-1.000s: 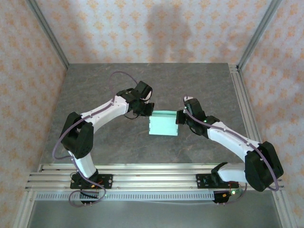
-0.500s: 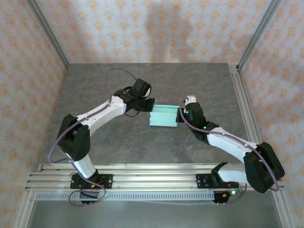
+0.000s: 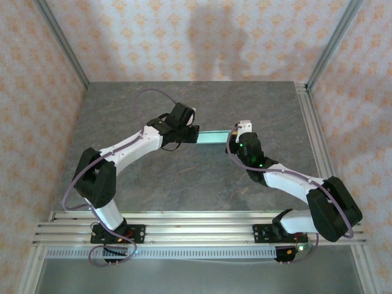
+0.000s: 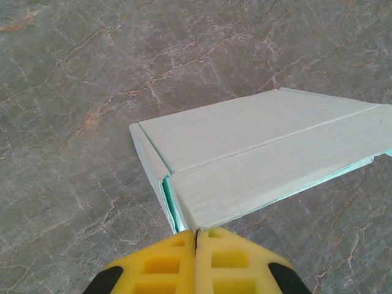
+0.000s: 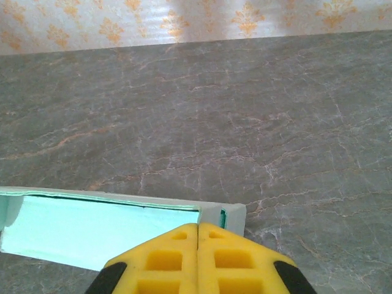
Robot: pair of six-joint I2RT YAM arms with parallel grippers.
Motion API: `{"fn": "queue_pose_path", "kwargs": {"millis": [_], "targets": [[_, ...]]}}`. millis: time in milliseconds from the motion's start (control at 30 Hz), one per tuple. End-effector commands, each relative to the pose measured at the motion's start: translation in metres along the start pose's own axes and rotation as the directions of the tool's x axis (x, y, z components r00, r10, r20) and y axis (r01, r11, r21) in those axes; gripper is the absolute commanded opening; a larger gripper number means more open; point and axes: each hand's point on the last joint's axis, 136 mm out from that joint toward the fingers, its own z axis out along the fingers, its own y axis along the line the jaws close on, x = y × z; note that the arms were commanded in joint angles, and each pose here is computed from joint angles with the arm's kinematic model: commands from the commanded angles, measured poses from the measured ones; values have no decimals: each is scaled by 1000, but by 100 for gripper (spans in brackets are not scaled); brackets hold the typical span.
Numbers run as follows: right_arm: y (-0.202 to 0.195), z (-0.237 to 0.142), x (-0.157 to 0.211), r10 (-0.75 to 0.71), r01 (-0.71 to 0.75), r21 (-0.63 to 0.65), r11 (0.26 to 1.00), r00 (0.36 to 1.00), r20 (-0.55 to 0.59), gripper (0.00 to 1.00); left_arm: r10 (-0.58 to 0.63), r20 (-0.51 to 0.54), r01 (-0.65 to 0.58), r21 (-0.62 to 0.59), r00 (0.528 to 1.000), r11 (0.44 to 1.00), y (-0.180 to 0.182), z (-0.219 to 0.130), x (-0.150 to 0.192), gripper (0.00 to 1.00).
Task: Fold the paper box
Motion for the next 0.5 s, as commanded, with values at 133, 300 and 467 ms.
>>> {"fn": "queue_pose_path", "kwargs": {"millis": [133, 300, 467], "targets": [[7, 5, -2, -25, 26, 9, 1000, 999, -39, 0, 21, 29, -21, -12, 999, 1000, -4, 5, -10, 0], [7, 10, -4, -21, 25, 32, 999, 994, -105, 0, 53, 5, -53, -40, 999, 998, -2, 9, -12, 0], [3, 20, 1, 11, -7, 29, 1000, 988, -154, 0, 55, -11, -55, -48, 998, 997, 0, 14, -15, 0]]}}
